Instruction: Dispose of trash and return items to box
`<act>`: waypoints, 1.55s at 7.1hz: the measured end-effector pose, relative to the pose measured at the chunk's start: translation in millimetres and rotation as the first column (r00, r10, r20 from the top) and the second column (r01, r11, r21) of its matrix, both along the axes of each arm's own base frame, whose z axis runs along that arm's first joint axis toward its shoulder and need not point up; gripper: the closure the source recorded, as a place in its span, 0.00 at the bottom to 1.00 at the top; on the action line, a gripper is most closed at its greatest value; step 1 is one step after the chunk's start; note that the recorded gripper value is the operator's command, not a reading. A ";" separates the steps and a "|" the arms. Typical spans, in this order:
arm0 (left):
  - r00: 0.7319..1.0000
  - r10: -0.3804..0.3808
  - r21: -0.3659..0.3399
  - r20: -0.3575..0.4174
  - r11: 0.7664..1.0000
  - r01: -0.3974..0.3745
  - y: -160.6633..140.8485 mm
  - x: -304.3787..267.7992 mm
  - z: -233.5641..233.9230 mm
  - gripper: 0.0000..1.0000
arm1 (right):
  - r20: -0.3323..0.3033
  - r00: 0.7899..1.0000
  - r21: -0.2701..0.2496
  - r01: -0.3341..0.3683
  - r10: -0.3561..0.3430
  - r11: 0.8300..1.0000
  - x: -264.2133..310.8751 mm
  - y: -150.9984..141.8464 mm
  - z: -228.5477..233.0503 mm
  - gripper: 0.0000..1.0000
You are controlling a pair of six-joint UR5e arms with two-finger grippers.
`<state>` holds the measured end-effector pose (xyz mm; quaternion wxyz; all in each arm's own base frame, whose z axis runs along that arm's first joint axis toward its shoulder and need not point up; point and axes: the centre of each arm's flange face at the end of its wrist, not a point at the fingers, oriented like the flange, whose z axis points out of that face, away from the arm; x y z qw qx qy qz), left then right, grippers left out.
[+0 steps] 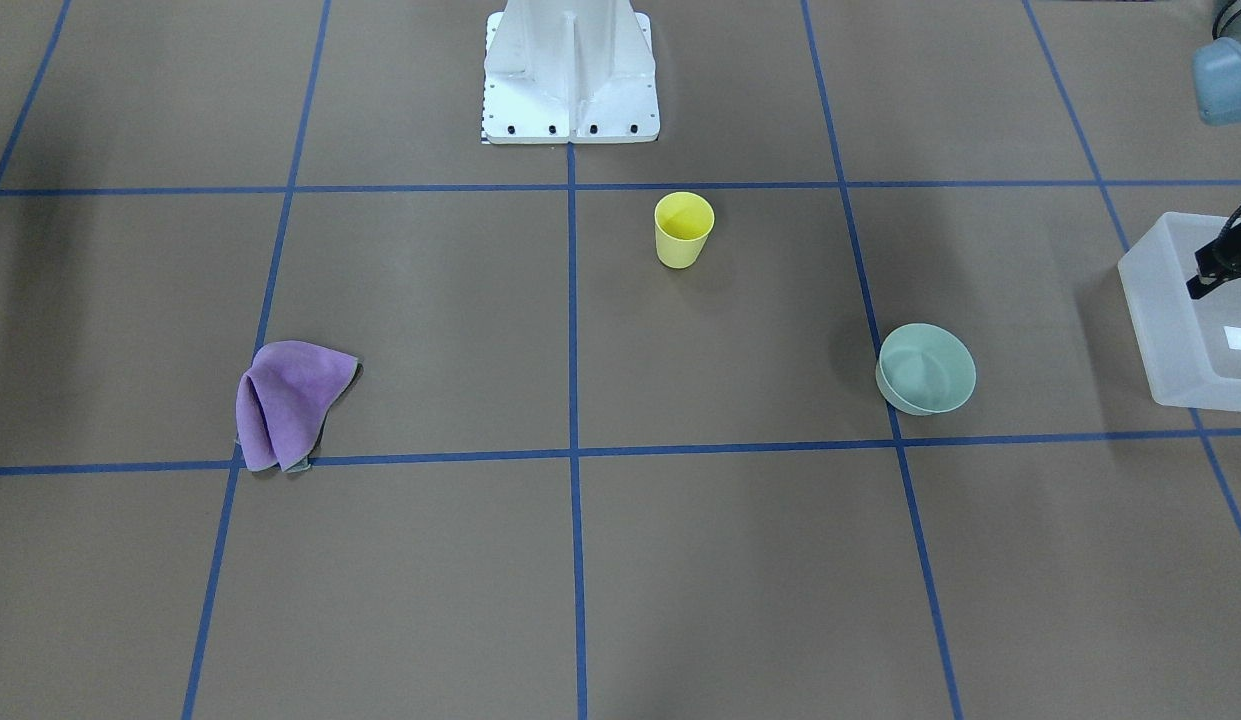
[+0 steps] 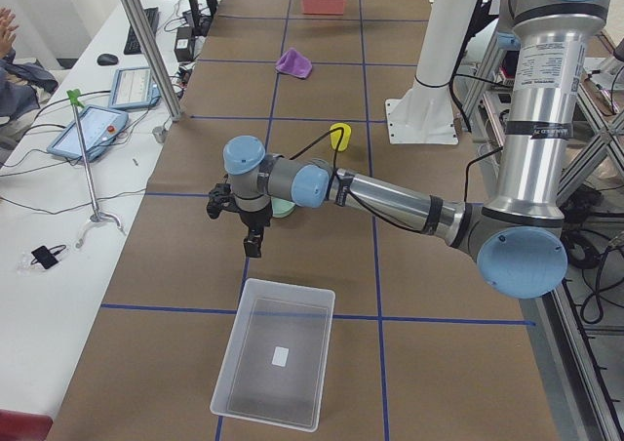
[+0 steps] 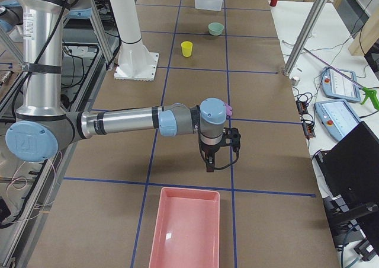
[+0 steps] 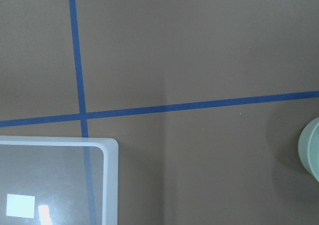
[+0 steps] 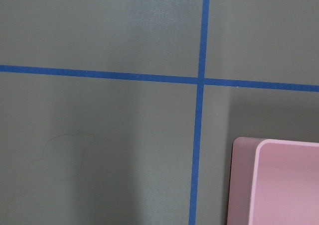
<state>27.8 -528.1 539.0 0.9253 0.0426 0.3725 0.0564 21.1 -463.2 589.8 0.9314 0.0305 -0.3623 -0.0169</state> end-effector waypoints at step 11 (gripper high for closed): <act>0.998 -0.056 -0.079 -0.038 0.995 0.053 3.8 176.0 -38.5 0.05 | -0.002 1.000 -0.011 -0.009 0.009 1.000 -1.0 2.0 4.7 0.00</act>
